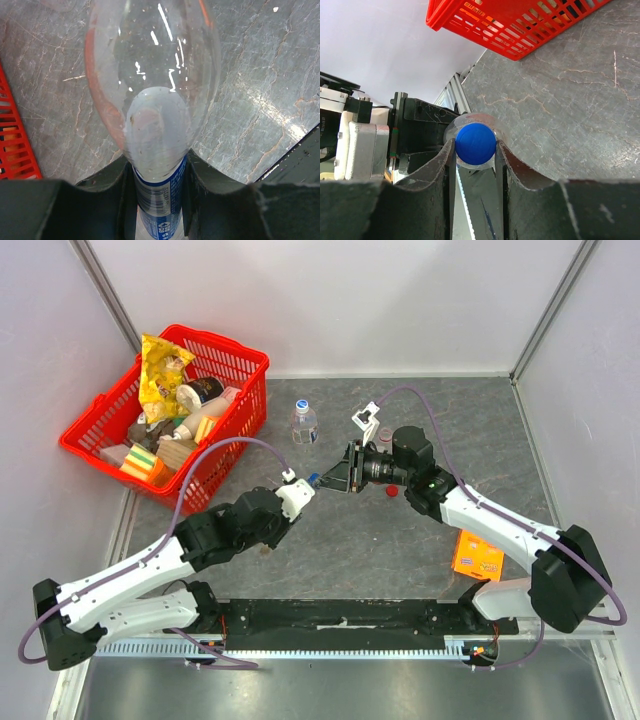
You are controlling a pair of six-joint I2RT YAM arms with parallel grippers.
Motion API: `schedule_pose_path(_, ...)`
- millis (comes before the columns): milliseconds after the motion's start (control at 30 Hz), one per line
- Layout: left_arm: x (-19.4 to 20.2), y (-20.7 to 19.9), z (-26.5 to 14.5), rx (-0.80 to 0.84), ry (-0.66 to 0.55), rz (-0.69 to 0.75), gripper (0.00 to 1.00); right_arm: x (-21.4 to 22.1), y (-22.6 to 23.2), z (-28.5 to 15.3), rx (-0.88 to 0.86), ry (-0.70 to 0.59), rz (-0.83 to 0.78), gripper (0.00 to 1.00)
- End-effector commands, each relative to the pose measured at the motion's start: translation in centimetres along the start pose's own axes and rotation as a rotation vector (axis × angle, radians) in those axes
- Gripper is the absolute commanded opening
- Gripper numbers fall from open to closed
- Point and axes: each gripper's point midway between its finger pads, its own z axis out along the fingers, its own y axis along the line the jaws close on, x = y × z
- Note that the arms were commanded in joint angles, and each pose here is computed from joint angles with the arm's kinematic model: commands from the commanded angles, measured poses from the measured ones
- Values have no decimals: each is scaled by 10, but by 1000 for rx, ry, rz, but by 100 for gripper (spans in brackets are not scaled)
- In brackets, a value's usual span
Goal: Unscrew the bottle caps
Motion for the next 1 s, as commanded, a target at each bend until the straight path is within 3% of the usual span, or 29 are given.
schedule_pose_path(0,-12,0,1,4,-44,33,2,-7,12,1,-29,-3,-41,15)
schedule_pose_path(100,-14,0,0,8,-50,33,2,-6,13,0,-36,0,-57,7)
schedule_pose_path(300,-19,-3,-5,33,-62,27,2,-8,21,-4,-59,-4,-113,0)
schedule_pose_path(967,-42,-87,-48,565,-139,52,2,1,92,-54,-315,-22,-472,0)
